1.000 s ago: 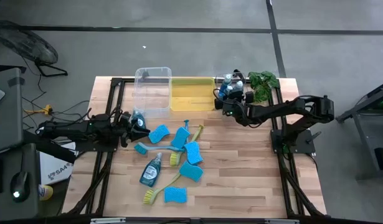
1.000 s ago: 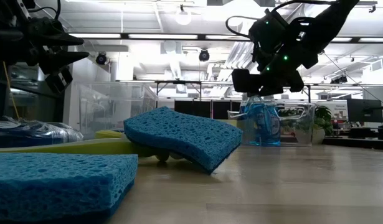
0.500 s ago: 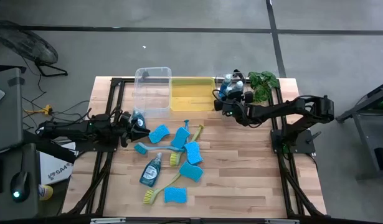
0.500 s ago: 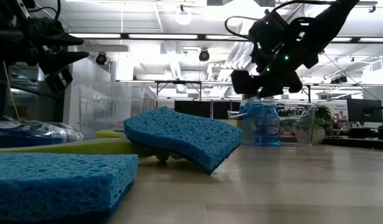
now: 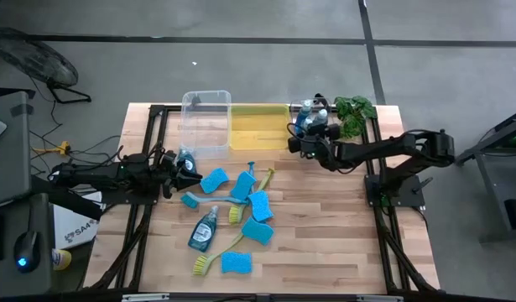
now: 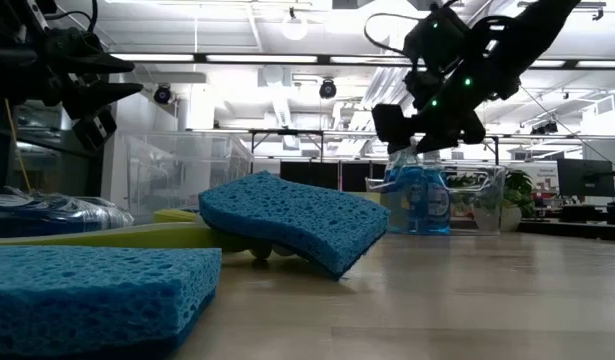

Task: Pick & Place Kitchen Sink Supplies
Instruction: Put the blue dishwasher liquid into the transparent bin, then put the blue sponge into the yellow bin

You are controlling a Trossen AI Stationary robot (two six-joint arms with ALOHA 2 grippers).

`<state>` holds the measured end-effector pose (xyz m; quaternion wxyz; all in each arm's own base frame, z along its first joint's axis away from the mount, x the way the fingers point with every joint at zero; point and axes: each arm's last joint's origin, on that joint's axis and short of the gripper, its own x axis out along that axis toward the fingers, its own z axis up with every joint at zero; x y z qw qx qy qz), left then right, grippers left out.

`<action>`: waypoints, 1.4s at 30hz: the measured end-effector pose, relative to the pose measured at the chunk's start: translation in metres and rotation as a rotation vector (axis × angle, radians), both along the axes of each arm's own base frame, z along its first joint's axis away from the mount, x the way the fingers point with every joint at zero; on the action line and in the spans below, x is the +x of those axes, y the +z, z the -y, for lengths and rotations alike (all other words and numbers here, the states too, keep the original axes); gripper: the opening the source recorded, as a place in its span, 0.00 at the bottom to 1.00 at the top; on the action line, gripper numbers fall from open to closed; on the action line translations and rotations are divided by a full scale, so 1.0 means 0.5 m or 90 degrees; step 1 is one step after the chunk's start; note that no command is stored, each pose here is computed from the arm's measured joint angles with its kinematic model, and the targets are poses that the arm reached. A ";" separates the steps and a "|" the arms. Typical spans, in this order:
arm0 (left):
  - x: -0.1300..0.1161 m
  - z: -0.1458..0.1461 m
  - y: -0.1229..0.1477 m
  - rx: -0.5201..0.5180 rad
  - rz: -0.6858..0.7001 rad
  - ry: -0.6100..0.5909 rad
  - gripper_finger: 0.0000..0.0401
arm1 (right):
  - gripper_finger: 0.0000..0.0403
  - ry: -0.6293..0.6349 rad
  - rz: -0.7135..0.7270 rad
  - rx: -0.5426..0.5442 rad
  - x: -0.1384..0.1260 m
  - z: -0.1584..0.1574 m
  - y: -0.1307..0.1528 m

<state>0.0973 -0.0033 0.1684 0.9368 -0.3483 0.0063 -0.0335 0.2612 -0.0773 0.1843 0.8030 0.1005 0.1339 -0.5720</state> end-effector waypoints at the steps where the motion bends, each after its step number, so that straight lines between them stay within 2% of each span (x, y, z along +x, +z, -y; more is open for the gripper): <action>1: 0.000 0.000 0.000 0.000 0.000 0.000 0.26 | 0.63 0.001 0.002 -0.001 -0.002 -0.002 0.004; 13: 0.000 0.000 0.000 0.000 0.000 0.000 0.26 | 0.63 0.050 0.051 -0.003 -0.048 -0.042 0.084; 25: 0.000 0.000 0.000 0.000 0.000 0.000 0.26 | 0.63 0.208 0.054 0.052 -0.118 -0.107 0.141; 33: 0.000 0.000 0.000 0.000 0.000 0.000 0.26 | 0.63 0.178 0.009 0.030 -0.155 -0.114 0.147; 35: 0.000 0.000 0.000 0.000 0.000 0.000 0.26 | 0.63 0.201 0.013 0.050 -0.150 -0.117 0.144; 42: 0.000 0.000 0.000 0.000 0.000 0.000 0.26 | 0.63 0.310 0.066 0.195 -0.124 -0.157 0.120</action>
